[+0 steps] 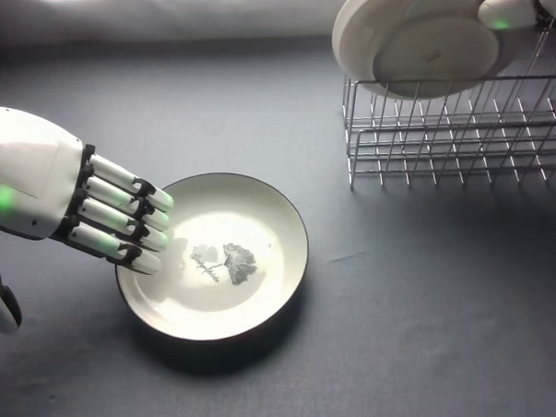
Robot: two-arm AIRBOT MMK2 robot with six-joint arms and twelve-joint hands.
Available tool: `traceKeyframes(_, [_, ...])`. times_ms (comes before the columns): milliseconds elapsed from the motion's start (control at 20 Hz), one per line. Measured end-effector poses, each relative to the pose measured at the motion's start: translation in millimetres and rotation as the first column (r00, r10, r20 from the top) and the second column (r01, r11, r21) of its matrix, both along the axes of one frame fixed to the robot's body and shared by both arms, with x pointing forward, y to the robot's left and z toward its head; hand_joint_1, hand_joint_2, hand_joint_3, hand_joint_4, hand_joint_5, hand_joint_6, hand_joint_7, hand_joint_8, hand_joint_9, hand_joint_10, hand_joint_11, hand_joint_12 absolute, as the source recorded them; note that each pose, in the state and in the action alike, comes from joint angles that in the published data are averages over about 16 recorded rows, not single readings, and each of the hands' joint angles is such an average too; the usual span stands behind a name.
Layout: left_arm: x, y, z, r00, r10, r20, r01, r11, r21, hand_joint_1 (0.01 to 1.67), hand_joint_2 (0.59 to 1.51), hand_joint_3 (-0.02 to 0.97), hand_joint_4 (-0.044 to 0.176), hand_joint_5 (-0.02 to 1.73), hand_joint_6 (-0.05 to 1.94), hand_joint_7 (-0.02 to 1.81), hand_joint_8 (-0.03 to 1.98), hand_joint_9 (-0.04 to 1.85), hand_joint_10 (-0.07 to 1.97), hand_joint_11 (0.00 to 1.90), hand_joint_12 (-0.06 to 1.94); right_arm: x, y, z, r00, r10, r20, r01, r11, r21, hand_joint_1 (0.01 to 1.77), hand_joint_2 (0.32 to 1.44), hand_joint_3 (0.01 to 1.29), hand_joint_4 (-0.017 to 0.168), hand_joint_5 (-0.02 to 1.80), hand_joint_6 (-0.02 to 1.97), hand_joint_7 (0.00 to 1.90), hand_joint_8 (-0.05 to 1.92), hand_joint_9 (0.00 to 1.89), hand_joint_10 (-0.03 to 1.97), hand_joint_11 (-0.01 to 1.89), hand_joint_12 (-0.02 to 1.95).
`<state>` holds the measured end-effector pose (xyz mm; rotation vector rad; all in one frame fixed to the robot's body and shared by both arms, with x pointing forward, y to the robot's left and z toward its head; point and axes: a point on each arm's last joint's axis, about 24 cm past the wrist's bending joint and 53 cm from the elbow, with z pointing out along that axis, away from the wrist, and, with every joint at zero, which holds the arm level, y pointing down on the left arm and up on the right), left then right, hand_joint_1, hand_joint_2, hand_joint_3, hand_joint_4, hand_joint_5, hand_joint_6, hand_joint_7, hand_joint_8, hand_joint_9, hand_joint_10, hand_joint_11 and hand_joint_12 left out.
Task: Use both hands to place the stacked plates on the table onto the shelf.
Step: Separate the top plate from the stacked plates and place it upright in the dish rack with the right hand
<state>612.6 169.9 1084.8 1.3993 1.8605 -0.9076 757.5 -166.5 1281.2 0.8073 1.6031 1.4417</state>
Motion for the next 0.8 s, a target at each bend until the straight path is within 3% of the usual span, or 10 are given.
traceKeyframes(450, [4.9, 8.2, -6, 0.9996, 0.03, -0.004, -0.03, 0.9993, 0.021, 0.02, 1.105, 0.007, 0.002, 0.02, 0.02, 0.01, 0.01, 0.02, 0.0, 0.01, 0.0, 6, -19, -18, 1.0, -0.028, 0.01, 0.028, 0.997, -0.066, 1.17, 1.07, 0.01, -0.005, 0.63, 0.38, 0.72, 0.31, 0.65, 0.39, 0.34, 1.14])
traceKeyframes(800, [7.5, 11.1, -8, 0.999, 0.044, -0.005, -0.044, 0.9987, 0.025, 0.02, 1.105, 0.007, 0.001, 0.02, 0.01, 0.02, 0.01, 0.02, 0.0, 0.02, -0.01, 4, -18, -13, 0.998, -0.012, 0.063, 0.019, 0.993, -0.113, 0.94, 1.07, 0.01, -0.004, 0.28, 0.02, 0.33, 0.01, 0.3, 0.03, 0.05, 0.87])
